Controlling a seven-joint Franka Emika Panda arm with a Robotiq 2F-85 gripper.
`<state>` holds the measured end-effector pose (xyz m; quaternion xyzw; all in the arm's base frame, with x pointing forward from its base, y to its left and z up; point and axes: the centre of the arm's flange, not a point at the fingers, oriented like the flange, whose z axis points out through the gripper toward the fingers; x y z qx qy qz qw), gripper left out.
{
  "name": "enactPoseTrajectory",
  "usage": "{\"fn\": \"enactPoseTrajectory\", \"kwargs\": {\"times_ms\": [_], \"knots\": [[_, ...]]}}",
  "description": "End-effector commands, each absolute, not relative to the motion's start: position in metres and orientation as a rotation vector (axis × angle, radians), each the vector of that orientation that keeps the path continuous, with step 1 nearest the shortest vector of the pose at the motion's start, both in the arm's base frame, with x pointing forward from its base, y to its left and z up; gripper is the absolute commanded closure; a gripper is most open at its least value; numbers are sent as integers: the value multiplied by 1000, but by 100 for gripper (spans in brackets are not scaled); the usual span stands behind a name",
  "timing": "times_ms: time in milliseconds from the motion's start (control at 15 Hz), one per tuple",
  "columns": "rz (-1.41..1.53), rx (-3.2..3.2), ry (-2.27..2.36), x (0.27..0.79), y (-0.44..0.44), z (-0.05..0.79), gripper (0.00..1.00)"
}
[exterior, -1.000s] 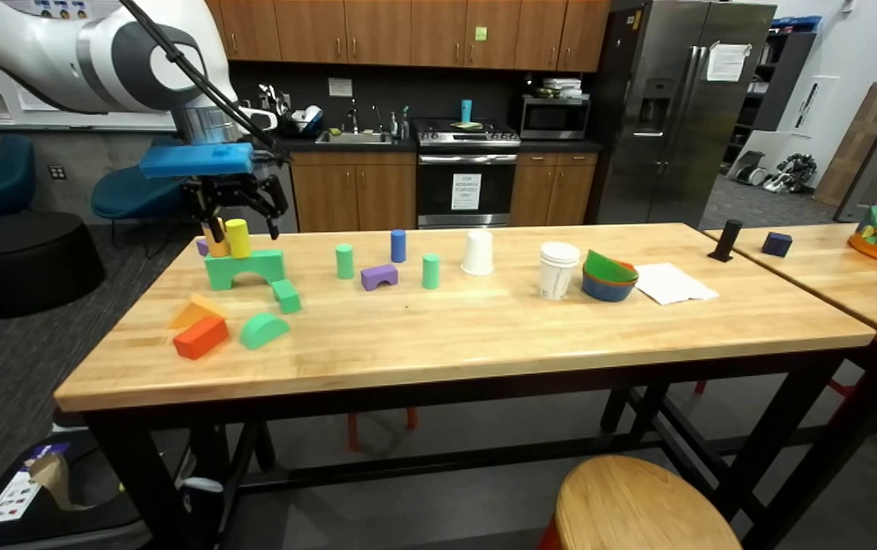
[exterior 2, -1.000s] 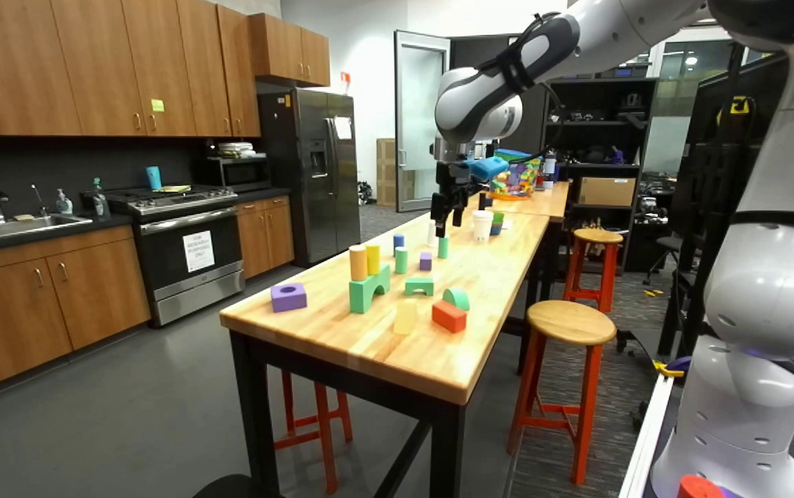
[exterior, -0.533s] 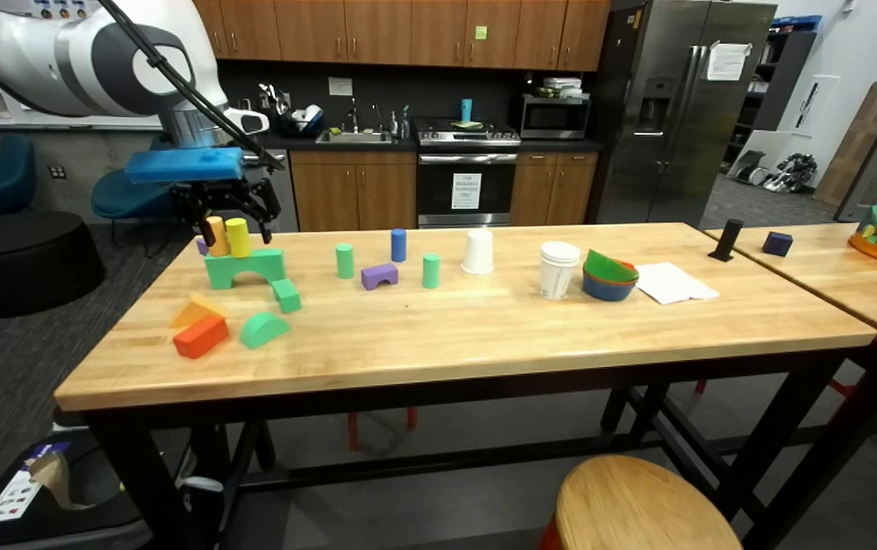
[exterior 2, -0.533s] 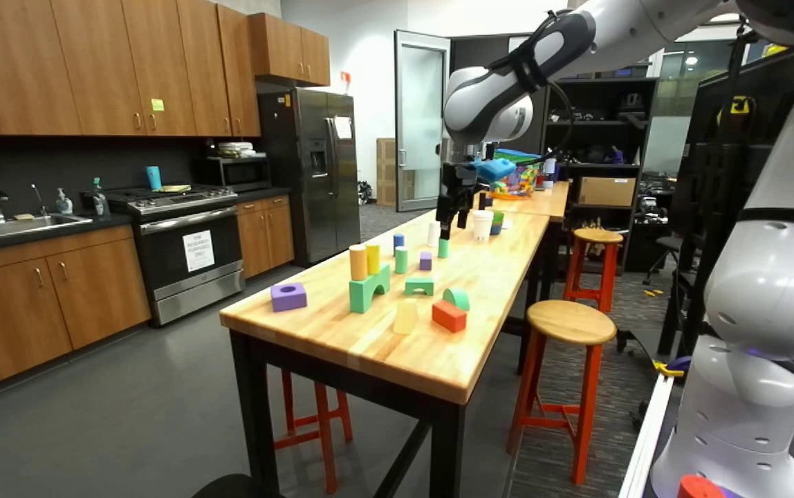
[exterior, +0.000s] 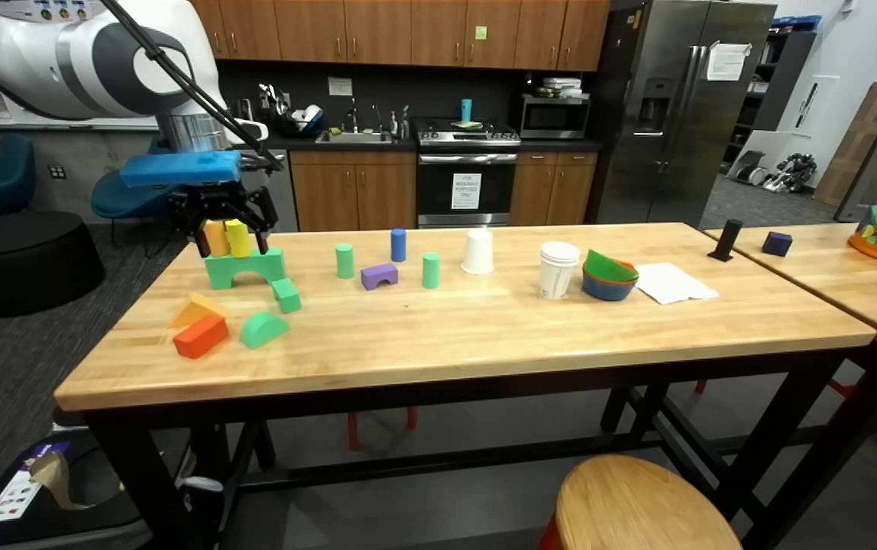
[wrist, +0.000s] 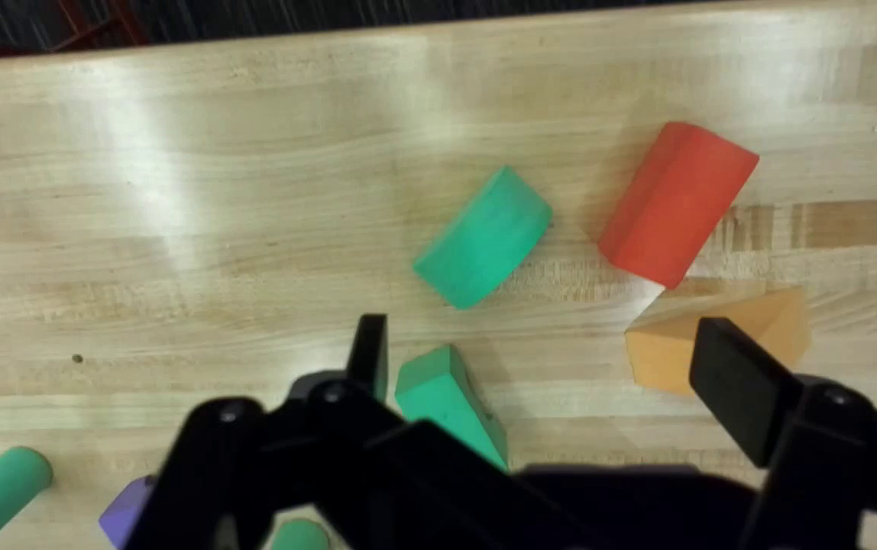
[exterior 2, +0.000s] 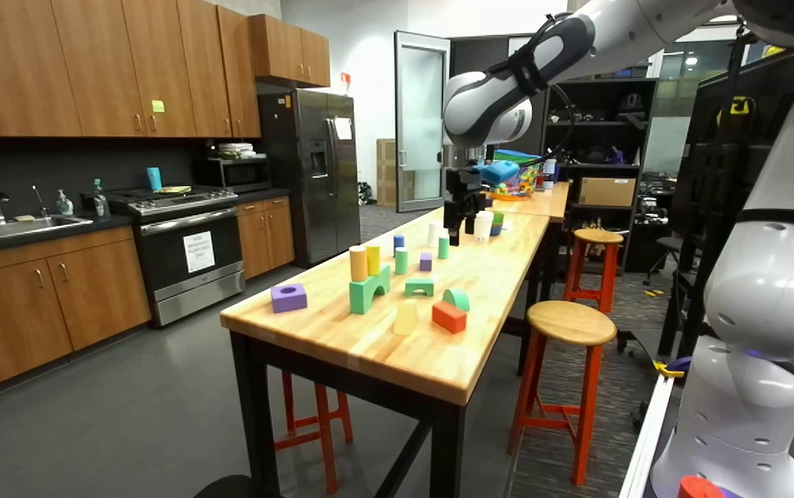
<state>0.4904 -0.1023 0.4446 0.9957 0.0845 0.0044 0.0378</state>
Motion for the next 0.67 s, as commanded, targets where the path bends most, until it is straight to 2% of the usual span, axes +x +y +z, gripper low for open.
{"fn": "enactPoseTrajectory", "kwargs": {"times_ms": [0, 333, 400, 600], "knots": [[-155, 3007, 282, 455, -99, 452, 0], [-239, 2959, 292, 429, -94, 451, 0], [-247, 2978, 301, 448, -101, 446, 0], [-241, 2978, 305, 440, -99, 447, 0]]}}
